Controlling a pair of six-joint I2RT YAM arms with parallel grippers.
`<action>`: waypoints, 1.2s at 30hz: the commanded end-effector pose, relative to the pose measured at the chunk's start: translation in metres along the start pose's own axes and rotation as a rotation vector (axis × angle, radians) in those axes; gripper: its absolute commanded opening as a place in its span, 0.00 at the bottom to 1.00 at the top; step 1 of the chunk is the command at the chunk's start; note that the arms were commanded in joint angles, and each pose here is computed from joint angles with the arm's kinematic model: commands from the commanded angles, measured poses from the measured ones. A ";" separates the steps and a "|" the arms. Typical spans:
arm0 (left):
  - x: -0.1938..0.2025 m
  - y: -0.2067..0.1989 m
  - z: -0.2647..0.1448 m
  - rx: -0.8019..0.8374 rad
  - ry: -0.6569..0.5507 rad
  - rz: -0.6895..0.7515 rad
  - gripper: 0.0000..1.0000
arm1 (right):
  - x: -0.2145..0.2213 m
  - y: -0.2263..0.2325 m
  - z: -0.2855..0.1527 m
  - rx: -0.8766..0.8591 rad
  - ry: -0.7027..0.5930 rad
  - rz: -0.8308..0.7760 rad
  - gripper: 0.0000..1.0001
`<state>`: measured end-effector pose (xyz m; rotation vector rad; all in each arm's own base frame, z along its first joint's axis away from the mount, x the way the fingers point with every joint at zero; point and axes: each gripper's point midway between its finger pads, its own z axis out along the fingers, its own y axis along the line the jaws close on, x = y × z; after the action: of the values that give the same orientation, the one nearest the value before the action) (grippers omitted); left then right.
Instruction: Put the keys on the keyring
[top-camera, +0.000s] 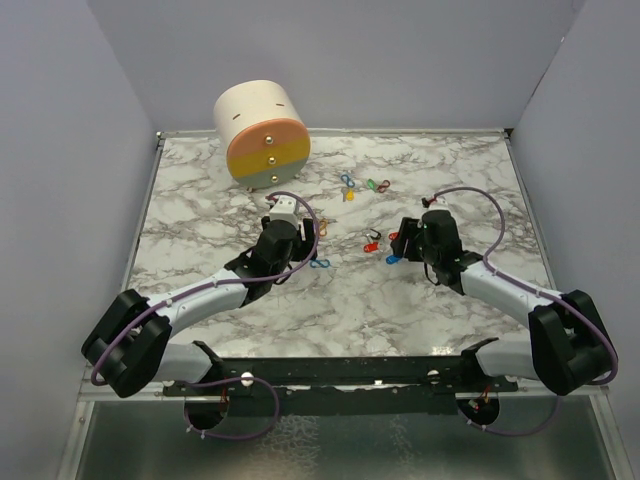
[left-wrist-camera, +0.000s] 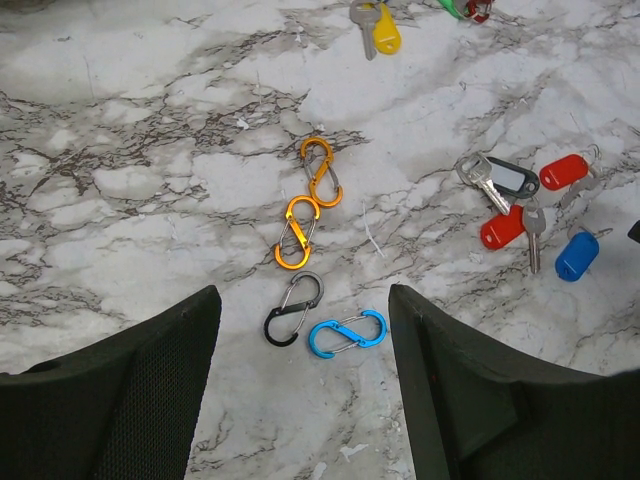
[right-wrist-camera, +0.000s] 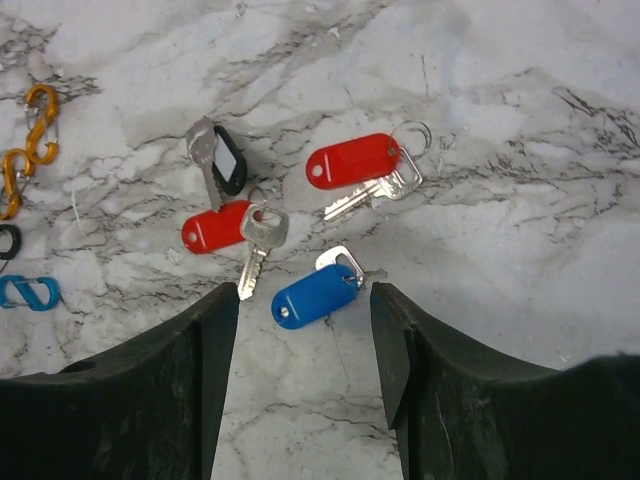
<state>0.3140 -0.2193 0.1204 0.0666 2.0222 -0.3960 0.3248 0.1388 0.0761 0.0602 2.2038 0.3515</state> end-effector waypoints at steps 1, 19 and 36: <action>-0.003 -0.007 0.000 0.036 -0.012 -0.005 0.70 | 0.011 -0.017 -0.002 0.108 0.048 0.047 0.56; -0.001 -0.005 0.001 0.027 -0.011 0.003 0.70 | 0.031 -0.019 0.025 0.148 0.121 0.116 0.52; 0.001 -0.003 0.002 0.022 -0.007 0.011 0.70 | 0.035 -0.028 0.039 0.200 0.131 0.136 0.39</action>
<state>0.3134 -0.2213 0.1206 0.0791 2.0215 -0.4054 0.3325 0.1348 0.0244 0.2619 2.3644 0.2673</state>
